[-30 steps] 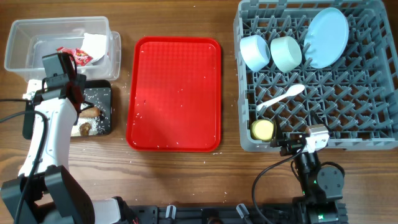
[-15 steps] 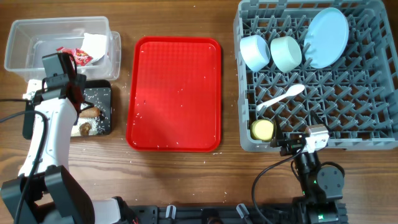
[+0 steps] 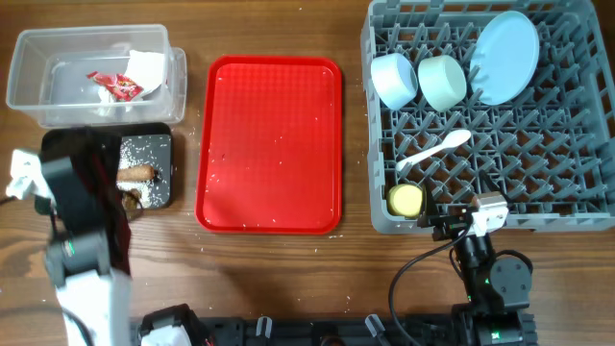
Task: Sort waste into correct bins and load items into the dishwasher rack
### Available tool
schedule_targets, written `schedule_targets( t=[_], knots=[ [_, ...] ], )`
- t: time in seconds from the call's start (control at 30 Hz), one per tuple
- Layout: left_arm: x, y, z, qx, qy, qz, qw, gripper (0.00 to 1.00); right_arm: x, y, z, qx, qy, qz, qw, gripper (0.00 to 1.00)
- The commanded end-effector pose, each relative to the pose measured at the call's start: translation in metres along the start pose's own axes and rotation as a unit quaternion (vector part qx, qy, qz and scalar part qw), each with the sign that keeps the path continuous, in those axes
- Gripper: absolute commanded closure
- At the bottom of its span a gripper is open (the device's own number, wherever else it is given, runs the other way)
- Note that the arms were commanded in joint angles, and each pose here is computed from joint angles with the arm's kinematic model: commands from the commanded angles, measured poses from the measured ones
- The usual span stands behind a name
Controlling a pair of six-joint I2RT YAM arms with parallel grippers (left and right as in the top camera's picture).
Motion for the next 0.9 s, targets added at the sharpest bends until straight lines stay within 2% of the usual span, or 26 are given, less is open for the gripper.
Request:
schedule_targets(
  t=[0.0,0.2,0.33,0.57,0.87],
  knots=[
    [0.023,0.021,-0.02,0.106,0.03,0.123,0.986,0.0,-0.001,0.0,-0.001,-0.003,-0.007,-0.005,1.0,0.0],
    [0.061,0.048,-0.033,0.24,-0.003,0.201,0.95,0.0,-0.001,0.0,-0.001,-0.003,-0.007,-0.005,1.0,0.0],
    [0.075,0.062,-0.038,0.287,-0.019,0.208,0.935,0.0,-0.001,0.0,-0.001,-0.003,-0.007,-0.005,1.0,0.0],
    [0.093,0.085,-0.025,0.3,-0.028,0.204,0.931,0.0,-0.001,0.0,-0.001,-0.003,-0.007,-0.005,1.0,0.0],
    [0.1,0.095,-0.02,0.311,-0.035,0.204,0.928,0.0,-0.001,0.0,-0.001,-0.003,-0.007,-0.005,1.0,0.0]
  ],
)
Point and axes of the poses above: each gripper's point midway between its finger pads, its own z axis out along the fingers, its own y axis along the line the jaws close on, x = y × z, the point moved 9 cm from there along -z, back along the fingers, and after that the axes turned 6 degrees about -z, right-handed, at the moved point
